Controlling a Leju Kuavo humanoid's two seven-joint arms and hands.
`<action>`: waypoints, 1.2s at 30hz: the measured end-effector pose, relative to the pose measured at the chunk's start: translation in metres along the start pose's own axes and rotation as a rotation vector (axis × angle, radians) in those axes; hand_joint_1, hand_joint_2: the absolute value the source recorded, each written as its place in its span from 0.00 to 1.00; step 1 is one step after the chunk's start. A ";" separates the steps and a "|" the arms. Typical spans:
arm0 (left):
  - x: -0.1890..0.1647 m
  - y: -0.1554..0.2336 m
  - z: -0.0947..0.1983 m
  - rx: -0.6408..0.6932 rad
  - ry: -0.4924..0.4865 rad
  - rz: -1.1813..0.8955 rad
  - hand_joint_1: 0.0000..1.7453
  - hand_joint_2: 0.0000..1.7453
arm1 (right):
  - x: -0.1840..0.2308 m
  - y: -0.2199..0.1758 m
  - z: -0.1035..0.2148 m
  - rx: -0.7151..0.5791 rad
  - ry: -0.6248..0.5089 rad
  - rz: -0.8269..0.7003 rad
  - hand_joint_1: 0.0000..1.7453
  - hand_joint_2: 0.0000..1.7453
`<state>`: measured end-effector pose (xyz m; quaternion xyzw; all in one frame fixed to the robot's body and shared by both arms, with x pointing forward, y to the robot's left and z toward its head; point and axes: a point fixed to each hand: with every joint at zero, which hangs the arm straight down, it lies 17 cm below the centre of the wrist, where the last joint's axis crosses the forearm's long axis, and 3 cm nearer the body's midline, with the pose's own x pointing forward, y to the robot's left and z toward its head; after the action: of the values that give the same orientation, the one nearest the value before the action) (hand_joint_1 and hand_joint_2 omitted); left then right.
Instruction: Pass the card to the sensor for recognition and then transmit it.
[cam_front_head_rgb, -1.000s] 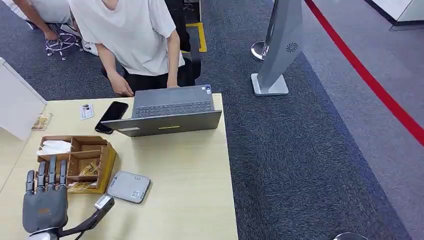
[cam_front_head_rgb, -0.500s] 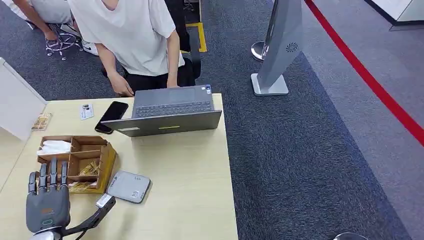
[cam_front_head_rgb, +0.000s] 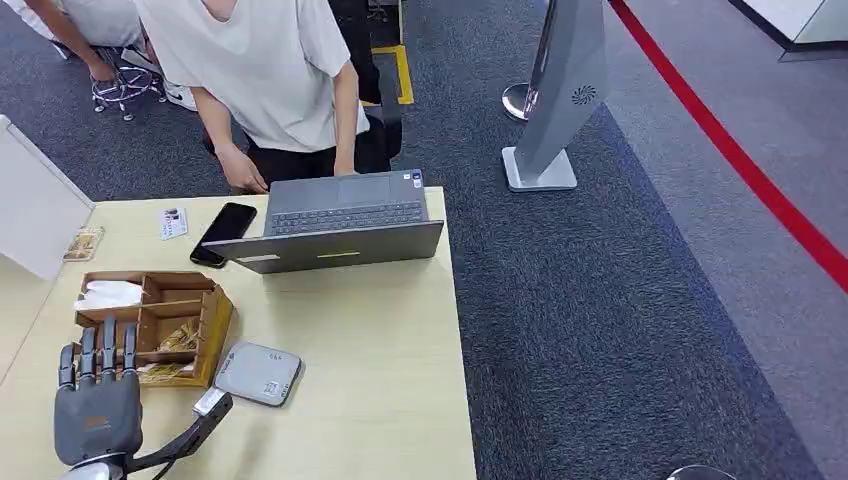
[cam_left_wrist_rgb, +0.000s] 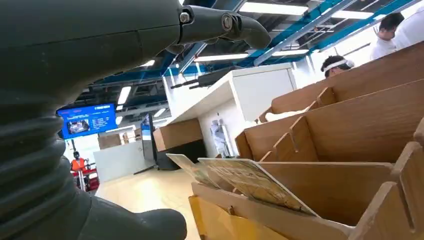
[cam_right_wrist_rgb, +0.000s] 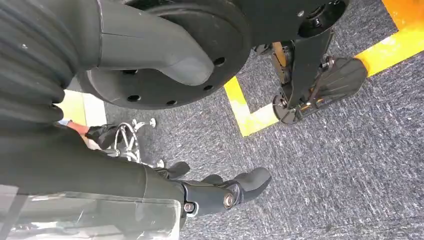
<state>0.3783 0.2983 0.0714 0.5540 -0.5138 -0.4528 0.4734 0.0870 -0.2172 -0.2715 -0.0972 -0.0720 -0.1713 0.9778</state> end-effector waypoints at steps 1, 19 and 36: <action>0.000 0.000 0.000 0.000 0.000 0.000 0.00 1.00 | 0.000 0.000 0.000 0.000 0.000 0.000 0.00 1.00; 0.000 -0.001 0.000 -0.001 0.000 -0.001 0.00 1.00 | 0.000 0.000 0.000 0.000 0.000 0.000 0.00 1.00; 0.022 0.022 -0.032 0.171 -0.054 0.045 0.00 1.00 | 0.004 0.002 0.000 0.003 -0.023 0.077 0.00 1.00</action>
<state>0.4086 0.2782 0.0972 0.5682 -0.5754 -0.4116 0.4202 0.0914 -0.2166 -0.2707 -0.1005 -0.0799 -0.1320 0.9829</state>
